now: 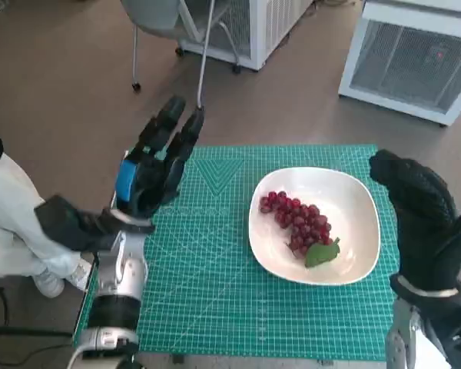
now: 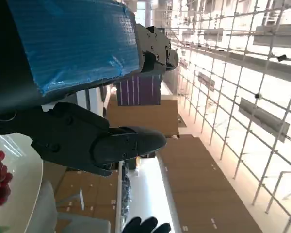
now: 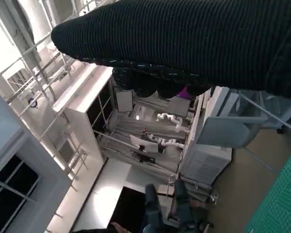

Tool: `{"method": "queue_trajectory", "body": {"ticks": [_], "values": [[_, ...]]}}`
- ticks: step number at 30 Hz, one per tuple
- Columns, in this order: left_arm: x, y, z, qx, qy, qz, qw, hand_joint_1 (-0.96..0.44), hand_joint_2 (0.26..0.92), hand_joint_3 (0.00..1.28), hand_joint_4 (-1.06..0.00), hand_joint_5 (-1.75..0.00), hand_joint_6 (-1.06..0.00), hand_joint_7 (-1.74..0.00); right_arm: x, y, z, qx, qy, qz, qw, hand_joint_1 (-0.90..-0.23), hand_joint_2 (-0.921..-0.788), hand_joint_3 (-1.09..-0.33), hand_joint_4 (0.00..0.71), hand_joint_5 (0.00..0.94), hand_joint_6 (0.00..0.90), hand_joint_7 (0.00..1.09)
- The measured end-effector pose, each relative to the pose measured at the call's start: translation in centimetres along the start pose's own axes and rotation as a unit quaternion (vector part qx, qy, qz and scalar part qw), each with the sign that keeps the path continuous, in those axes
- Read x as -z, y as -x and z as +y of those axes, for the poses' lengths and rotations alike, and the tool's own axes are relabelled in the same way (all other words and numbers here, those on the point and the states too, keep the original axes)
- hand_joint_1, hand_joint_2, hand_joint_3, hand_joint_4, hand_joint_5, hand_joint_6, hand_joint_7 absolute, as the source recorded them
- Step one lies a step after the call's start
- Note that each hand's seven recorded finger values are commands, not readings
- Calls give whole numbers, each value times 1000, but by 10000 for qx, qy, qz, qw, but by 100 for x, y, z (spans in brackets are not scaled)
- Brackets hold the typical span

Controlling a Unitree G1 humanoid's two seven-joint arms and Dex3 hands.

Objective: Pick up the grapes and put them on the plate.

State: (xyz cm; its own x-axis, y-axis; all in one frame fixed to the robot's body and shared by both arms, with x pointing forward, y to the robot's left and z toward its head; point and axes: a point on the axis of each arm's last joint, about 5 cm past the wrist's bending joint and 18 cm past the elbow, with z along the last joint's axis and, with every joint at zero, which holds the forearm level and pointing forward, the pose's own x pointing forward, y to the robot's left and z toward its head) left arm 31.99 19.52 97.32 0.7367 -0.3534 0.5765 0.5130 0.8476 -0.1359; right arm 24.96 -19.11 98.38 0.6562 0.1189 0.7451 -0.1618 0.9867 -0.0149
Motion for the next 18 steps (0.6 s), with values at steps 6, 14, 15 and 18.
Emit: {"method": "queue_trajectory", "body": {"ticks": [6,14,15,18], "values": [[-11,111,-5,-79,-22,30,10000,-599,921,443,-171,-4,-272,-26,-15,-12,2,-5,-37,-13,10000,-537,-921,-635,432,3,42,628],[-23,199,-14,-164,-57,58,9998,-593,921,441,-170,-2,-262,-19,-23,-17,-8,-9,-64,-13,10000,-535,-921,-637,430,2,36,629],[-25,205,-16,-163,-64,57,9998,-594,921,442,-170,-2,-260,-18,-23,-18,-9,-14,-63,-11,10000,-535,-921,-637,430,2,36,629],[-29,220,-20,-151,-84,53,9998,-598,921,446,-170,-2,-258,-17,-24,-18,-11,-26,-60,-7,10000,-534,-921,-638,430,2,35,631]]}}
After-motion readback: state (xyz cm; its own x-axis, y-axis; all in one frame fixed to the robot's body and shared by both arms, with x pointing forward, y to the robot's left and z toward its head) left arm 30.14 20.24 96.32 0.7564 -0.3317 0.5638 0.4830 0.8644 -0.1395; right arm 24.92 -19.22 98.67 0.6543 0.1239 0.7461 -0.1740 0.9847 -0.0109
